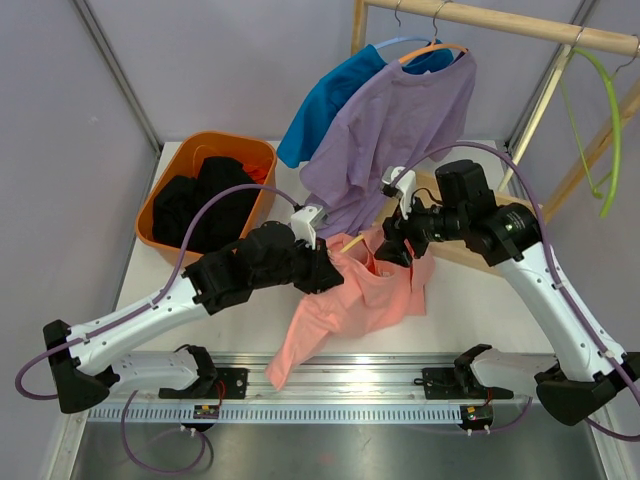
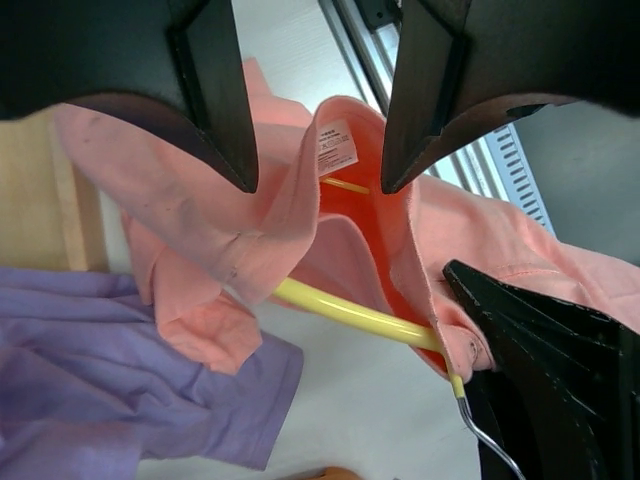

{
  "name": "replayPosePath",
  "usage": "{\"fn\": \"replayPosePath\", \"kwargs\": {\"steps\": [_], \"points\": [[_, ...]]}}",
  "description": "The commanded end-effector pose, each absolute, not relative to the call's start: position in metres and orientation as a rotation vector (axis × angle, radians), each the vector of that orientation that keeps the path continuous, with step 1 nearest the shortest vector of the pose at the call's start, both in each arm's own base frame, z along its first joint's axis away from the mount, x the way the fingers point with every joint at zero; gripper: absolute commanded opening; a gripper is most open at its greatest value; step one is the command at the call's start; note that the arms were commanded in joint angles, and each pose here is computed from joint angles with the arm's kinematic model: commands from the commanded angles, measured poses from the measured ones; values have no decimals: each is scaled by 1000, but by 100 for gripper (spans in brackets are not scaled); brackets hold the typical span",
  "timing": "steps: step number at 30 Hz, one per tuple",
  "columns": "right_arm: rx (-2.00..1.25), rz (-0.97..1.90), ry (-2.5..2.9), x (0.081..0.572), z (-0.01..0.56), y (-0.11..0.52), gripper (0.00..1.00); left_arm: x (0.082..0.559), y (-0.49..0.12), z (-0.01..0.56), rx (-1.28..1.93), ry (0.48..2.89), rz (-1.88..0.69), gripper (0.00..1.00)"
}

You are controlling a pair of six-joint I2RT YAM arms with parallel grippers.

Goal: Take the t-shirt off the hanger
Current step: Remove the tshirt from the hanger

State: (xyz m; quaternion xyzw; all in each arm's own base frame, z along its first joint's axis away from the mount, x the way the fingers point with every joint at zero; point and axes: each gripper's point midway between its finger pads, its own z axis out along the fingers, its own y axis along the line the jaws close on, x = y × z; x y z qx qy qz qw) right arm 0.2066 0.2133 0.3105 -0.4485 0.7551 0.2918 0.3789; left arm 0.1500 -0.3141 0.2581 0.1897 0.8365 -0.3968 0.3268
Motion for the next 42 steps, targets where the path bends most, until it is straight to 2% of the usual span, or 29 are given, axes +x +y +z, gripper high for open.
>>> {"fn": "replayPosePath", "kwargs": {"steps": [1,4,13,17,20,22,24,25,32,37,39,42], "points": [[-1133,817,1951,201,302,221,61,160,-324,309,406,2038,-1154,0],[-1102,772,1968,210,299,220,67,161,-328,311,397,2035,-1177,0],[-1091,690,2021,226,282,226,71,160,-339,313,402,2036,-1227,0],[-1058,601,2041,241,281,224,64,159,-340,315,402,2031,-1240,0],[-1025,556,2046,249,283,220,52,158,-339,316,405,2027,-1246,0],[-1017,544,2047,251,284,220,34,156,-339,315,411,2028,-1253,0],[-996,516,2042,256,286,218,8,154,-340,315,425,2026,-1261,0],[-983,500,2026,259,291,216,0,154,-340,314,437,2024,-1260,0],[-702,306,1924,291,348,155,0,141,-310,281,712,2006,-1070,0],[-513,132,1975,314,328,99,0,121,-273,287,891,1897,-991,0],[-490,128,1999,317,317,91,0,107,-265,288,982,1861,-1008,0],[-494,156,2050,313,295,81,0,104,-248,300,954,1805,-982,0]]}}
